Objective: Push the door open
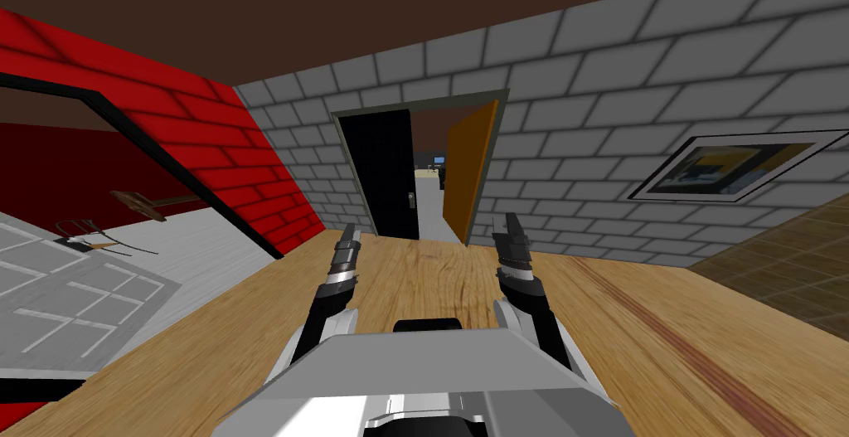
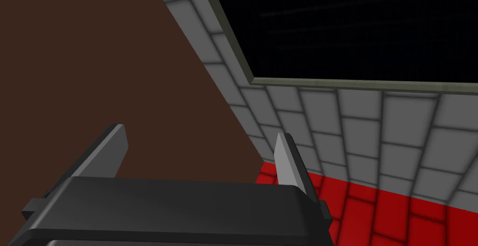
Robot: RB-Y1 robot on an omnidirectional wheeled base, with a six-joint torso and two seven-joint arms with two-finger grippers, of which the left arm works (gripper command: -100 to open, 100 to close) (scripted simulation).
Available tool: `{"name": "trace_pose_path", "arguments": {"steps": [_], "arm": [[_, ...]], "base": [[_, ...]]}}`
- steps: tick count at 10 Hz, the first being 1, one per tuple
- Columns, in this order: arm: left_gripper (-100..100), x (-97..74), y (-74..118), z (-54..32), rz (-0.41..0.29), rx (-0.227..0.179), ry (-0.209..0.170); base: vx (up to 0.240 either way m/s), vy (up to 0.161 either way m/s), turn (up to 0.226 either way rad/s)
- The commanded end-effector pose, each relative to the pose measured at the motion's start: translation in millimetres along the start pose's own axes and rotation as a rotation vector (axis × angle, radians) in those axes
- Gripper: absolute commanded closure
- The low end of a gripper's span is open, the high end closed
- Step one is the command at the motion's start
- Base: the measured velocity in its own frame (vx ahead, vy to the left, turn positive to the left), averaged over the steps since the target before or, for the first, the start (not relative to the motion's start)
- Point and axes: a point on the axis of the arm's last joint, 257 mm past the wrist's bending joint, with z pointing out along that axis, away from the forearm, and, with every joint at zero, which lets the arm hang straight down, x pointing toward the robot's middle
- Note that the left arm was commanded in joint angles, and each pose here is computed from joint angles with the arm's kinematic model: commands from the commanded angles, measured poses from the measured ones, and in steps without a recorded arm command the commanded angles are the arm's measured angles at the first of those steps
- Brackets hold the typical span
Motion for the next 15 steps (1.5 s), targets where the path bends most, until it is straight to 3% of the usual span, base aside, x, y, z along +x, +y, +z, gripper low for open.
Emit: {"name": "trace_pose_path", "arguments": {"steps": [1,15], "arm": [[-100,5.5,8.8,1.5,-0.009,-0.009,0.012],[-100,55.9,90.7,17.4,-0.089,-0.101,0.102]], "base": [[0.019,-0.078,0.029],[0.097,0.025,-0.007]]}}
